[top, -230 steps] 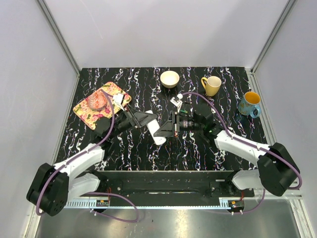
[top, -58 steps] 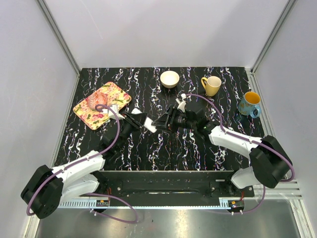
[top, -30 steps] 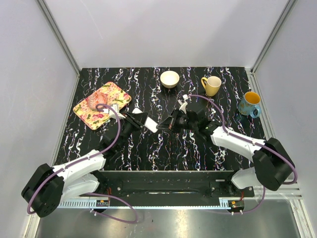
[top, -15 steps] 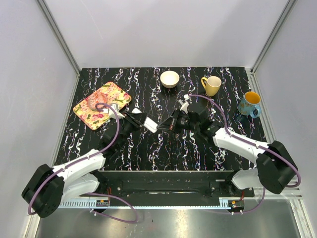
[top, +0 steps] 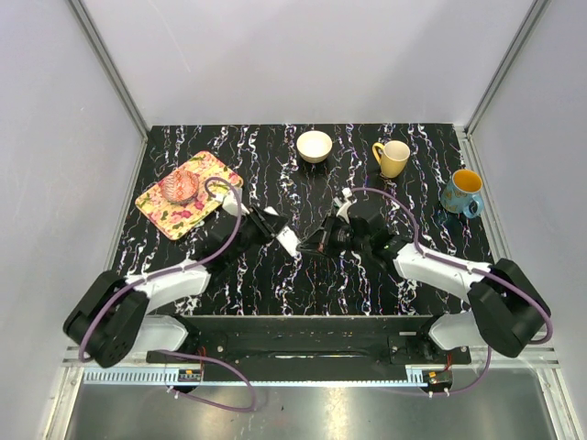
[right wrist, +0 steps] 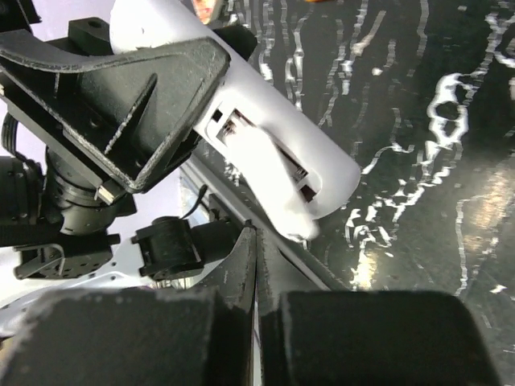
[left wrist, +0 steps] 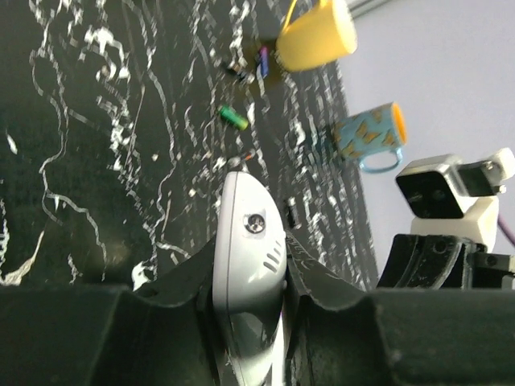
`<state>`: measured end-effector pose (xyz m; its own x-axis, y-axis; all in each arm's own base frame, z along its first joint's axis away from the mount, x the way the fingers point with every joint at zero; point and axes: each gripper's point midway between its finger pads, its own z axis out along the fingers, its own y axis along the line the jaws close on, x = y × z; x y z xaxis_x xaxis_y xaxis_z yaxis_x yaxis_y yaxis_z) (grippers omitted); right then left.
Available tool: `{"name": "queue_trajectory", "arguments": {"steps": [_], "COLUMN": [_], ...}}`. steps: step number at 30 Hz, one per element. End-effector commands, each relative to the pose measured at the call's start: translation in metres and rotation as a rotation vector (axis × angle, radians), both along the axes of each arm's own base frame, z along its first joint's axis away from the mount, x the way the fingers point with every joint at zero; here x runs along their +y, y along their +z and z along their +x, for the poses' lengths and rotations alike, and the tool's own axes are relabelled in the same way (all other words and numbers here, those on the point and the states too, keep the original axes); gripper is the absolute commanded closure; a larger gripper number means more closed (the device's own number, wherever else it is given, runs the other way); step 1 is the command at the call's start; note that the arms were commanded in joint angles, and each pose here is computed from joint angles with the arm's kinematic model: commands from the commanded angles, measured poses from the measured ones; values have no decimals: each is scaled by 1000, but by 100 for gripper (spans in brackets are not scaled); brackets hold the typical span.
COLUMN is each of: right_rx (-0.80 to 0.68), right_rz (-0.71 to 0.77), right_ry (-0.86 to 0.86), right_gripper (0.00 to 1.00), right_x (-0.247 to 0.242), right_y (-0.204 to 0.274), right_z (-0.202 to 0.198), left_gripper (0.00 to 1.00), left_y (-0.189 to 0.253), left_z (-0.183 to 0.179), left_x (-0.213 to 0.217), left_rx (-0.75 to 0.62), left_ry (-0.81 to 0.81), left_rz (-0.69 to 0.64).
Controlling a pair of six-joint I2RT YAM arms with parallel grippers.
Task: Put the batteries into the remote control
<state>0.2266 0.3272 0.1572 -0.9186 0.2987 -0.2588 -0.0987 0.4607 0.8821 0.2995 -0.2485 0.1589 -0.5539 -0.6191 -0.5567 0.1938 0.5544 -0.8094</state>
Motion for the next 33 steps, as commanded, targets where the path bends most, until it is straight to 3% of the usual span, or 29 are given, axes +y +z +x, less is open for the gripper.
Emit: {"name": "queue_trajectory", "arguments": {"steps": [1, 10, 17, 20, 21, 24, 31, 33], "right_rx": [-39, -21, -62, -105, -121, -104, -114, -126], "right_rz": [-13, -76, -137, -232, -272, -394, -577, -628], "right_ry": [-61, -83, -108, -107, -104, -151, -328, -367], "right_gripper": [100, 100, 98, 76, 61, 46, 39, 38], "right_x": [-8, -22, -33, -49, -56, -86, -135, -141], "right_y": [-15, -56, -49, -40, -43, -62, -72, -66], "right_z": [19, 40, 46, 40, 38, 25, 29, 39], "left_gripper": [100, 100, 100, 100, 100, 100, 100, 100], "left_y": [14, -7, 3, 17, 20, 17, -1, 13], "left_z": [8, 33, 68, 72, 72, 61, 20, 12], "left_x": [-19, -31, -3, 8, 11, 17, 33, 38], "left_rx": [-41, -58, -136, -159, -158, -116, 11, 1], "left_ry": [-62, -39, 118, 148, 155, 151, 122, 122], "left_rz": [-39, -31, 73, 113, 118, 133, 80, -25]}}
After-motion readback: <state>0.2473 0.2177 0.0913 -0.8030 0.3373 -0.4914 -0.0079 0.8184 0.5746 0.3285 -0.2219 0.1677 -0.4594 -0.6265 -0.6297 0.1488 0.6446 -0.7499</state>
